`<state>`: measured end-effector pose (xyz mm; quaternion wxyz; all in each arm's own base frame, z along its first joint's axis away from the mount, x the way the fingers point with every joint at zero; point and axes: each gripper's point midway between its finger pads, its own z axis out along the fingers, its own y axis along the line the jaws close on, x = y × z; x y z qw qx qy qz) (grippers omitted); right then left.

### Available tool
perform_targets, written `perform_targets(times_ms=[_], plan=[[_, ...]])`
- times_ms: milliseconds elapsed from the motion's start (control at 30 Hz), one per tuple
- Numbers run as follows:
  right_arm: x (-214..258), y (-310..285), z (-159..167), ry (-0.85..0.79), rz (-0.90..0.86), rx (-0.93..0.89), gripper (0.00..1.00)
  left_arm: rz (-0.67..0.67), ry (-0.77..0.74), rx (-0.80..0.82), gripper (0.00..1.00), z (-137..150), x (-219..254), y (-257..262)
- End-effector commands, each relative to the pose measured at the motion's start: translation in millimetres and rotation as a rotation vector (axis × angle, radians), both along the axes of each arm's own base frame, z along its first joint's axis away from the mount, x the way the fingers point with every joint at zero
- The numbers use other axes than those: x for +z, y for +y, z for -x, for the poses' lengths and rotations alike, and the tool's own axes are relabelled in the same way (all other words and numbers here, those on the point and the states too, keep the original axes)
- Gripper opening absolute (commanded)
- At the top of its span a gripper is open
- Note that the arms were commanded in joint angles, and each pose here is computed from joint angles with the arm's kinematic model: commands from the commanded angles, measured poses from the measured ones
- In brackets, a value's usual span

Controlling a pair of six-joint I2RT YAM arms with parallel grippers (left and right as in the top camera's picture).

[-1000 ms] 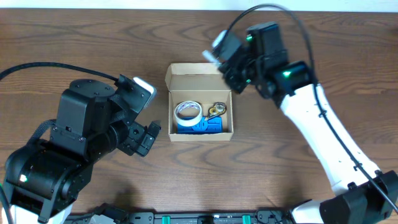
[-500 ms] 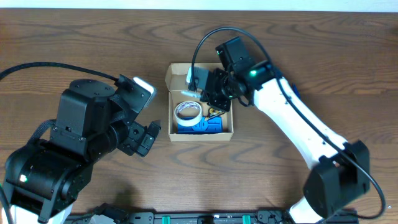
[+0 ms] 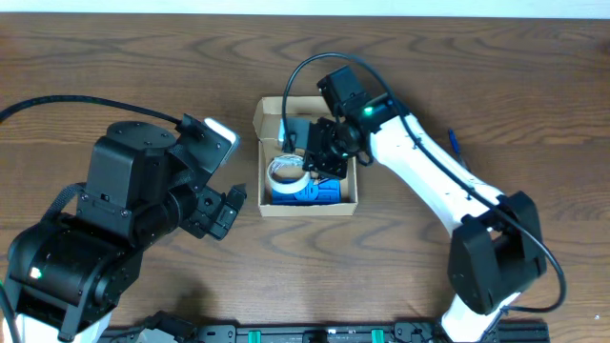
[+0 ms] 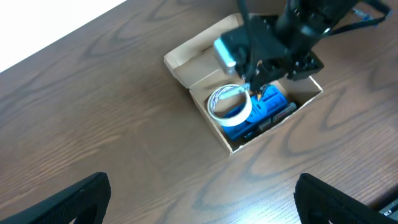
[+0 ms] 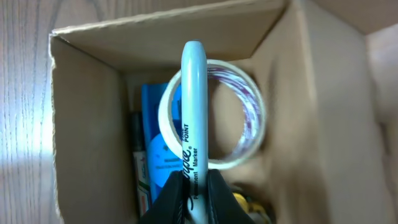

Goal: Pack container
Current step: 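Carry the marker over the box and lower it inside with right gripper, then release the marker and move the right gripper to the blue pen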

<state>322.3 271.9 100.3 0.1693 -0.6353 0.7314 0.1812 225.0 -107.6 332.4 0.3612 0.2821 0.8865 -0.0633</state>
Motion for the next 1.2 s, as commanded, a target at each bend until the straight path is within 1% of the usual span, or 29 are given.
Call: perform_targets(times_ms=[0,200,300,367,400,433,467,500,567,700,733,800,1033,1100,1167], plan=[[-19.0,3.2,5.7,0.037,0.029,0.032,0.01,0.008,-0.012,0.015,0.95,-1.0,4.9,1.7],[-38.6,0.6,9.2,0.086,0.061,0.031,0.01,0.008,-0.012,0.015,0.95,-1.0,4.9,1.7],[-44.7,-4.0,7.0,0.08,0.094,0.024,0.01,0.007,-0.012,0.015,0.95,-0.9,4.9,1.7],[-46.4,-5.9,5.6,0.074,0.107,0.021,0.03,0.008,-0.012,0.015,0.95,-1.0,4.9,1.7],[-46.6,-5.9,5.6,0.075,0.107,0.021,0.07,0.007,-0.012,0.015,0.95,-0.9,4.9,1.7],[-46.4,-5.7,5.5,0.074,0.106,0.021,0.13,0.008,-0.012,0.015,0.95,-1.0,4.9,1.7],[-46.3,-5.6,5.4,0.073,0.105,0.021,0.23,0.007,-0.012,0.015,0.95,-0.9,4.9,1.7],[-46.3,-5.6,5.4,0.073,0.105,0.021,0.3,0.008,-0.012,0.015,0.95,-1.0,4.9,1.7],[-46.3,-5.5,5.2,0.075,0.105,0.016,0.36,0.008,-0.012,0.015,0.95,-1.0,4.9,1.7],[-41.5,-4.3,3.3,0.078,0.098,-0.013,0.38,0.008,-0.012,0.015,0.95,-1.0,4.9,1.7],[-37.1,-3.0,1.4,0.078,0.092,-0.033,0.38,0.008,-0.012,0.015,0.95,-1.0,4.9,1.7],[-25.8,-0.6,-2.5,0.069,0.077,-0.062,0.4,0.007,-0.012,0.015,0.95,-0.9,4.9,1.7],[39.2,7.0,-14.0,-0.051,-0.005,-0.062,0.42,0.008,-0.012,0.015,0.95,-1.0,4.9,1.7],[59.6,7.6,-15.0,-0.095,-0.033,-0.062,0.45,0.008,-0.012,0.015,0.95,-1.0,4.9,1.7],[80.2,7.0,-14.2,-0.139,-0.062,-0.063,0.52,0.007,-0.012,0.015,0.95,-0.9,4.9,1.7]])
